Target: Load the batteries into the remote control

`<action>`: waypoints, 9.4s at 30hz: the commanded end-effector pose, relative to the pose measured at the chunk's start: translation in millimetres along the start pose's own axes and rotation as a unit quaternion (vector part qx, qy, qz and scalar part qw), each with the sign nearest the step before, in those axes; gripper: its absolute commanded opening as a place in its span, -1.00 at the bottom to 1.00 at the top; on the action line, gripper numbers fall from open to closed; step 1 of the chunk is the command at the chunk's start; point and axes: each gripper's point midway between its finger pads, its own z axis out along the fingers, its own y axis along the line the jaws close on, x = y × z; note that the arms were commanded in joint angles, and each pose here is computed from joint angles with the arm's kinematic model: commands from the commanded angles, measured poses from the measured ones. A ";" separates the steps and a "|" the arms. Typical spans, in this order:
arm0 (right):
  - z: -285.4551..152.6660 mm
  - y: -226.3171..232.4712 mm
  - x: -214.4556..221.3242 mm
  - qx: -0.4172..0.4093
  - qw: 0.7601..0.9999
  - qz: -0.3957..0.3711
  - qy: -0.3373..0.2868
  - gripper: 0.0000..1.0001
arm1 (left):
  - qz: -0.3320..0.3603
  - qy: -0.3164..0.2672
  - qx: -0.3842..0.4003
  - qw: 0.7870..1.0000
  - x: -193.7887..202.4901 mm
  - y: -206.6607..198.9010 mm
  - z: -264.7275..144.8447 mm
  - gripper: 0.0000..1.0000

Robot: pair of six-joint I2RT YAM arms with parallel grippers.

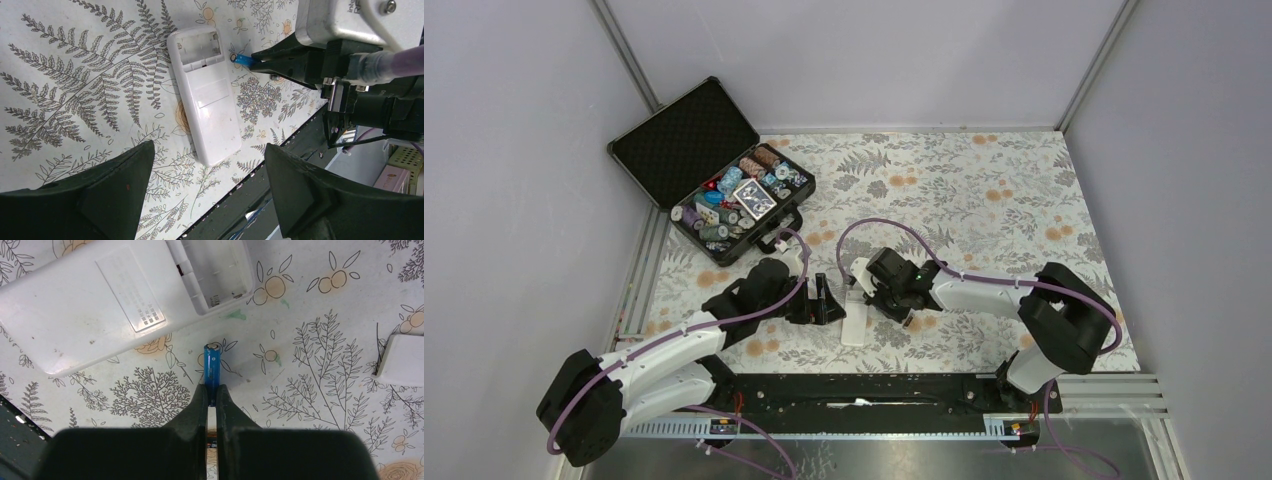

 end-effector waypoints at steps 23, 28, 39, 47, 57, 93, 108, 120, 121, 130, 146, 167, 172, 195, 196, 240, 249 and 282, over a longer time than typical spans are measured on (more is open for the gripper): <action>-31.0 -13.6 -73.2 0.000 0.996 -0.085 -0.026 -1.00 | -0.030 -0.044 -0.011 0.999 -12.3 21.0 13.8 0.68; -22.9 -11.8 -73.4 -0.012 0.996 -0.091 -0.003 -1.00 | -0.048 -0.047 -0.018 0.998 -9.4 29.8 15.1 0.66; -8.0 -6.6 -73.5 -0.031 0.995 -0.095 0.028 -1.00 | -0.082 -0.073 -0.037 0.993 -10.5 49.7 8.4 0.68; -1.8 -2.1 -75.0 -0.043 0.993 -0.095 0.047 -1.00 | -0.096 -0.099 -0.049 0.989 -15.5 59.0 -1.5 0.74; 1.4 -1.1 -74.3 -0.042 0.991 -0.103 0.069 -1.00 | -0.096 -0.100 -0.044 0.989 -16.4 58.4 -3.0 0.76; 6.8 -6.0 -79.5 -0.017 0.990 -0.106 0.094 -1.00 | -0.098 -0.100 -0.039 0.989 -15.5 61.3 -3.5 0.79; 8.6 -4.9 -78.8 -0.014 0.989 -0.105 0.105 -1.00 | -0.099 -0.101 -0.038 0.989 -16.8 61.2 -3.7 0.79; 12.5 -9.1 -83.3 0.000 0.989 -0.100 0.106 -0.88 | -0.099 -0.100 -0.038 0.989 -16.1 61.9 -3.6 0.80; 12.9 -9.0 -82.8 0.000 0.989 -0.100 0.107 -0.90 | -0.099 -0.100 -0.038 0.989 -15.9 61.9 -3.6 0.80; 5.8 -8.9 -83.7 0.003 0.989 -0.101 0.106 -1.00 | -0.099 -0.099 -0.037 0.989 -15.7 62.6 -3.2 0.80; 5.6 -6.9 -77.2 0.004 0.988 -0.100 0.121 -1.00 | -0.100 -0.100 -0.036 0.989 -17.1 61.5 -3.7 0.80; 11.0 -10.2 -81.2 0.014 0.988 -0.093 0.123 -0.88 | -0.101 -0.099 -0.038 0.989 -15.8 63.4 -3.6 0.82; 10.7 -11.2 -81.9 0.017 0.988 -0.090 0.122 -0.81 | -0.102 -0.099 -0.037 0.989 -15.7 63.2 -3.6 0.82; 13.1 -12.8 -88.7 0.024 0.989 -0.083 0.117 -0.55 | -0.103 -0.096 -0.036 0.989 -14.1 63.3 -3.3 0.84; 13.1 -12.6 -88.8 0.024 0.989 -0.083 0.117 -0.55 | -0.102 -0.096 -0.036 0.989 -14.3 63.3 -3.3 0.84; -47.3 -16.0 -98.1 0.083 0.995 0.034 -0.050 -0.36 | -0.111 -0.039 0.014 0.993 -12.8 46.8 23.3 0.71; -59.5 -22.7 -84.4 0.119 0.975 0.121 -0.143 -0.20 | -0.118 -0.006 0.033 0.992 -8.7 35.3 43.8 0.55; -31.9 -20.9 -97.0 0.063 0.924 0.328 -0.187 -0.48 | -0.124 -0.015 0.051 0.991 -52.1 20.7 82.7 -0.31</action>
